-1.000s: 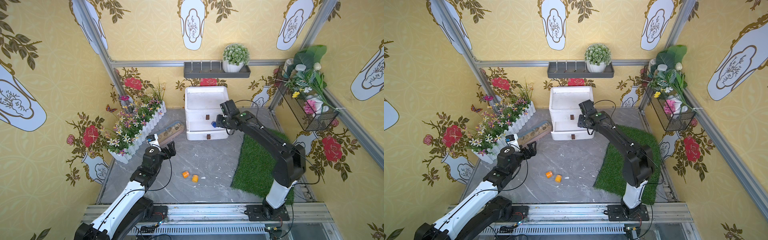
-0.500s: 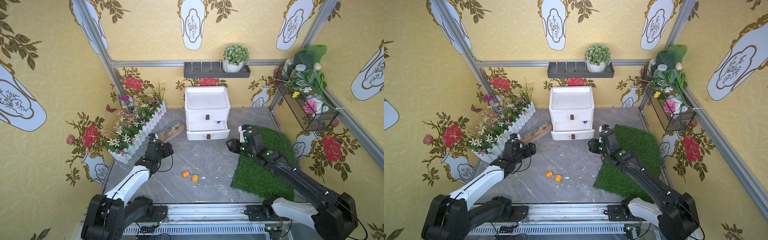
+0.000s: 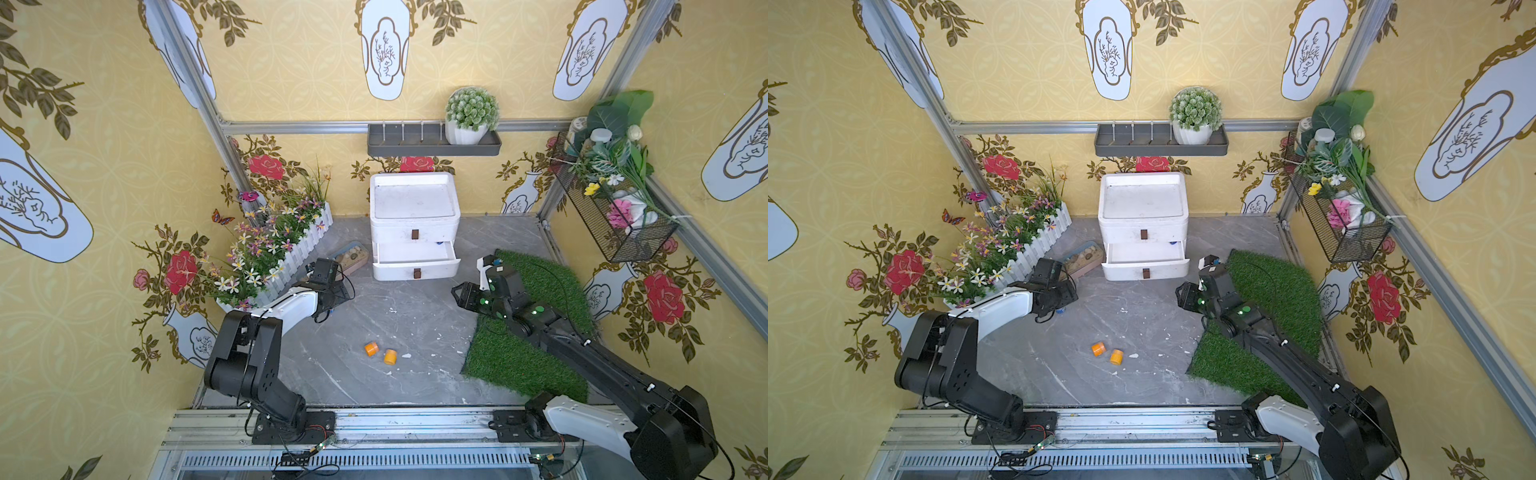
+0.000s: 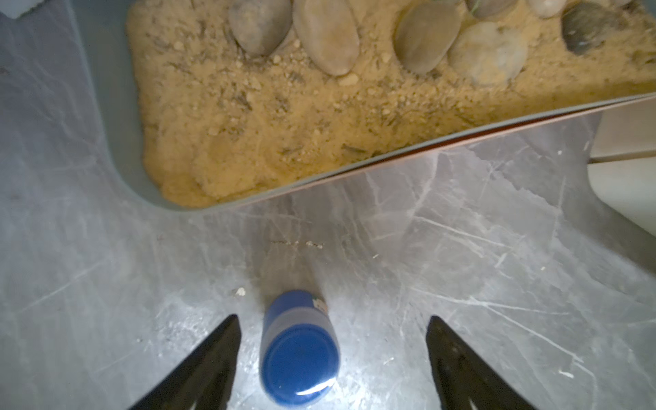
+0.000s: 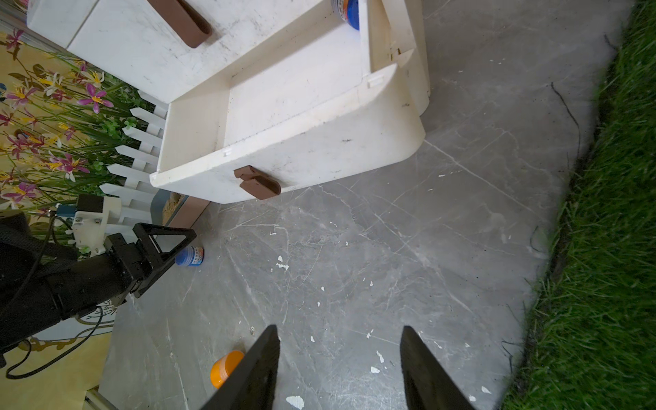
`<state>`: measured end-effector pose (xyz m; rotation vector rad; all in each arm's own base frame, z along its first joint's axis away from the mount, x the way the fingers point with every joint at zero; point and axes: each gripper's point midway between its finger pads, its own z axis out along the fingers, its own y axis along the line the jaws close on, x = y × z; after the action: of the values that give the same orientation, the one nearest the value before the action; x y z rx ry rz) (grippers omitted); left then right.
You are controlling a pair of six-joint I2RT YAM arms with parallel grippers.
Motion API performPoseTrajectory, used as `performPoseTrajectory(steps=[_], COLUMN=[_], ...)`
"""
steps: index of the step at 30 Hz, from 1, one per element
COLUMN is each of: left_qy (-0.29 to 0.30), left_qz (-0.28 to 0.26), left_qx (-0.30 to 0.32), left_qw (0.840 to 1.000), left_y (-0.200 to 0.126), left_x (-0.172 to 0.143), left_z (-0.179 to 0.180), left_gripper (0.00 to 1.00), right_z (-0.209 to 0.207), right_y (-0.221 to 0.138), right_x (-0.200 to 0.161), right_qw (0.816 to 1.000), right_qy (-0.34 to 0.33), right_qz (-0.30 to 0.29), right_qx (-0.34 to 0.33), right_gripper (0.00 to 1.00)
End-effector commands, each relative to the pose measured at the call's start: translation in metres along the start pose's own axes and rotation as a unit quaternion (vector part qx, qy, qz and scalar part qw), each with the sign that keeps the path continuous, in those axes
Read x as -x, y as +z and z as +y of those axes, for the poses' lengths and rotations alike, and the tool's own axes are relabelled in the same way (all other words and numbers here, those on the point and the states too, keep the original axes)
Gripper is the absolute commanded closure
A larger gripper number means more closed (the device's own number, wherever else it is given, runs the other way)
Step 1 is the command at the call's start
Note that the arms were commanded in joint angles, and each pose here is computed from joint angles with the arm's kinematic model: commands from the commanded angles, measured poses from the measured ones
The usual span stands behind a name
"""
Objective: Put the paint cans in the drawer according to color
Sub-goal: Pick up the paint can at the center of the board.
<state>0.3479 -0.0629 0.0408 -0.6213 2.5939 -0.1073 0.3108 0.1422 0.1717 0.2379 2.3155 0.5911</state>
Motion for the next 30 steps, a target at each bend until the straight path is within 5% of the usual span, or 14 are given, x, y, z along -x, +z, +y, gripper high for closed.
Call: performPoseTrajectory(steps=[1,9,19,30], left_qy=[-0.004,0.0,0.013,0.01], left_qz=[0.024,0.046,0.05,0.041], left_qx=[0.037,0.07,0.071,0.035], left_qw=[0.999,0.996,0.996,0.998], left_y=[0.004,0.012,0.021,0.004], left_x=[-0.01,-0.018,-0.014,-0.004], left_z=[0.013,0.021,0.014,0.0], left_gripper=[0.3,0.43,0.47,0.75], right_z=[0.005,0.007,0.008,0.006], right_y=[0.0,0.003,0.004,0.002], right_x=[0.009,0.012,0.012,0.012], right_qw=[1.0,1.0,1.0,1.0], right_qy=[0.001,0.0,-0.003,-0.007], right_qz=[-0.015,-0.013,-0.01,-0.011], right_qx=[0.01,0.014,0.014,0.009], right_gripper=[0.44,0.44,0.44,0.44])
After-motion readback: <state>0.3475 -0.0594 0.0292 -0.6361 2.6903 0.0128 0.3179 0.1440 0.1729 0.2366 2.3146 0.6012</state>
